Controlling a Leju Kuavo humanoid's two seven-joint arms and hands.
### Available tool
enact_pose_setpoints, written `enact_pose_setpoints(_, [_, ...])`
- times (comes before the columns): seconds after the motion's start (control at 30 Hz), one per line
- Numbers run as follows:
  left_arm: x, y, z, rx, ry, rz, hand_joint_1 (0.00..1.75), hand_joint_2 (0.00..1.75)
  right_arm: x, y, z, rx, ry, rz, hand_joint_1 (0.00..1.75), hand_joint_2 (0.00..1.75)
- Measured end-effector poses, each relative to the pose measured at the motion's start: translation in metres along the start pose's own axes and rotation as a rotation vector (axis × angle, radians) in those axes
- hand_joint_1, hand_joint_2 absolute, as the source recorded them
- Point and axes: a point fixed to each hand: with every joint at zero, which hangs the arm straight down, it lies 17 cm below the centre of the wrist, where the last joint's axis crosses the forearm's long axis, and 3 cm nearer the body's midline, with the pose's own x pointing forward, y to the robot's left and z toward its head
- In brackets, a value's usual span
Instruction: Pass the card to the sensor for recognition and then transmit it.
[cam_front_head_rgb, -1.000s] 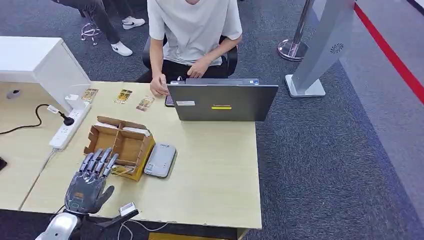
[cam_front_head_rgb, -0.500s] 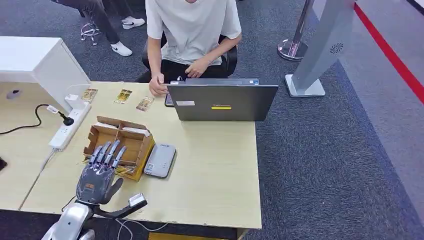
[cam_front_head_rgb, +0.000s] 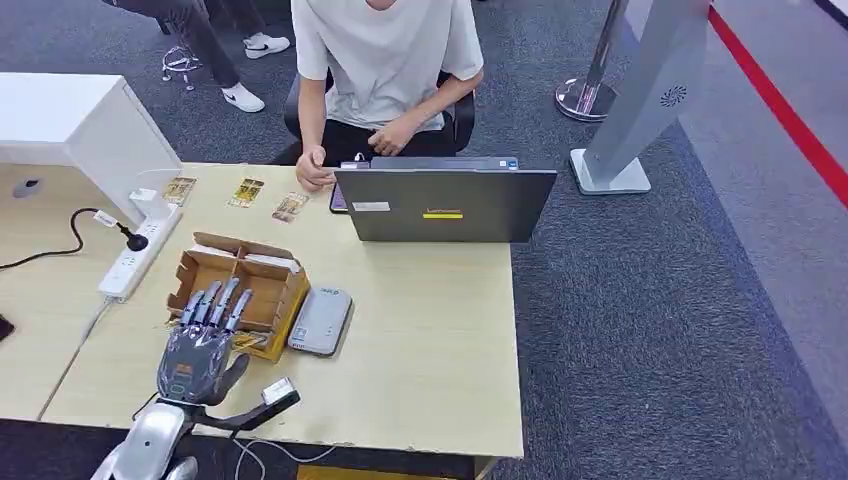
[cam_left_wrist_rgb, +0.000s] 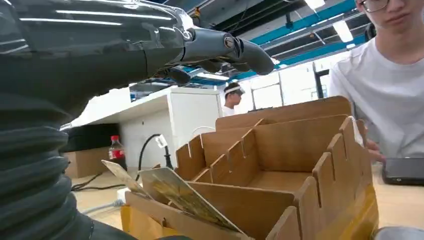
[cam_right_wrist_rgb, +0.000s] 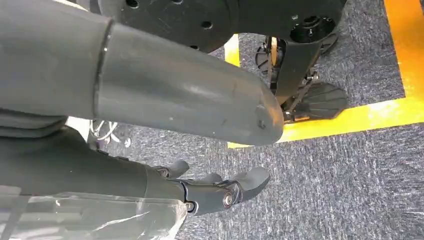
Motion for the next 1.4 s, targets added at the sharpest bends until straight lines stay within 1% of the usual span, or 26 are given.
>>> enact_pose_setpoints(0.6, [0.000,-0.001,-0.001,-0.004,0.037,0.023,0.00,1.75,0.000,0.000,0.000,0.002,-0.001,0.010,0.00,0.00])
enact_pose_setpoints(0.9, [-0.021,0.001,-0.002,0.003,0.120,0.032,0.00,1.75,0.000,0.000,0.000,0.001,0.001,0.014,0.00,0.00])
enact_pose_setpoints(1.03, [-0.026,0.001,-0.001,0.000,0.134,0.032,0.00,1.75,-0.001,0.000,0.000,0.001,0.002,0.018,0.00,0.00])
enact_pose_setpoints(1.23, [-0.024,-0.001,-0.001,-0.011,0.135,0.036,0.00,1.75,-0.001,0.000,0.000,0.001,0.002,0.020,0.00,0.00])
enact_pose_setpoints(1.27, [-0.023,-0.001,-0.001,-0.012,0.134,0.036,1.75,1.75,-0.001,0.000,0.000,0.002,0.003,0.020,0.00,0.00])
enact_pose_setpoints(1.4, [-0.020,-0.006,0.000,-0.035,0.124,0.047,1.75,1.75,-0.001,0.000,0.000,0.002,0.002,0.021,0.00,0.00])
